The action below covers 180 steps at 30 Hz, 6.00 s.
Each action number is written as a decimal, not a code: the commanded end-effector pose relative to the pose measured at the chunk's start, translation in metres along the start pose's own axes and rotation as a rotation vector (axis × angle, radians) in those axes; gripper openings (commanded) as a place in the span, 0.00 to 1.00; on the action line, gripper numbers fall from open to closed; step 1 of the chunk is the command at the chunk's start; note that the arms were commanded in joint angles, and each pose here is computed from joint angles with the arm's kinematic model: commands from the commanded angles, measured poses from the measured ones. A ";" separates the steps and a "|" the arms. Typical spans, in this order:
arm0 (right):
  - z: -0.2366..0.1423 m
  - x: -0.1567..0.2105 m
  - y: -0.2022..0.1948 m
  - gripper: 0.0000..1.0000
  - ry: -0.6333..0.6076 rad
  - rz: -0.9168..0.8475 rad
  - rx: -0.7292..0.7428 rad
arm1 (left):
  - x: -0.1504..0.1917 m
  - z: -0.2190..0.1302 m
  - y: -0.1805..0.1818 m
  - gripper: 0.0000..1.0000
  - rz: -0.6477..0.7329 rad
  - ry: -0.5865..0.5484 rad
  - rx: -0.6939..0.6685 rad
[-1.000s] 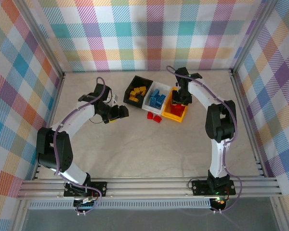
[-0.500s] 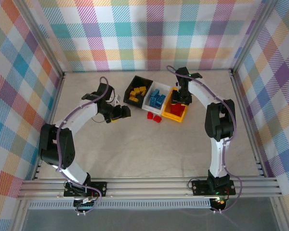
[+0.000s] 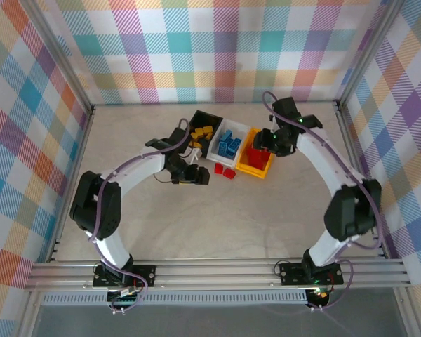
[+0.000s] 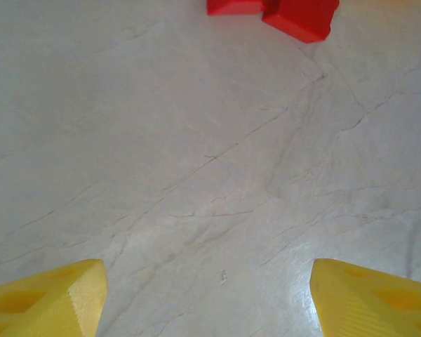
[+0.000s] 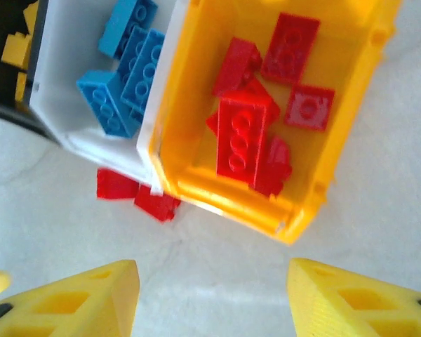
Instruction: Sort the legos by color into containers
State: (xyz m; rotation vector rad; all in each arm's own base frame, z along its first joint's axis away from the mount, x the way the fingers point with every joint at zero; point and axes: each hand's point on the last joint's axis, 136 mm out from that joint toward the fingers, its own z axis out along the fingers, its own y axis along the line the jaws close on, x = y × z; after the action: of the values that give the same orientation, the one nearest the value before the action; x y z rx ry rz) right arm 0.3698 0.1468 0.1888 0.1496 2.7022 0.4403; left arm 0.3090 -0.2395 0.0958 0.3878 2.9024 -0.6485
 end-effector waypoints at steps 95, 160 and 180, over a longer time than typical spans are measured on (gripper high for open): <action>-0.052 0.126 -0.034 0.61 0.112 0.181 0.010 | -0.155 0.023 -0.146 0.19 0.012 -0.189 0.306; 0.010 0.163 -0.019 0.68 0.232 0.194 -0.050 | -0.123 -0.093 -0.130 0.76 0.078 -0.352 0.241; 0.087 0.099 0.031 0.72 0.298 -0.020 0.024 | -0.027 -0.088 0.032 0.81 -0.295 -0.318 0.024</action>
State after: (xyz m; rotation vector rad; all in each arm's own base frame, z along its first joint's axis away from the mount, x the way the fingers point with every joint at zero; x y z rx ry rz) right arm 0.3061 0.2114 0.0847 0.1266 3.0043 0.4791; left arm 0.3365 -0.1850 0.1544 -0.1150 2.7156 -0.6934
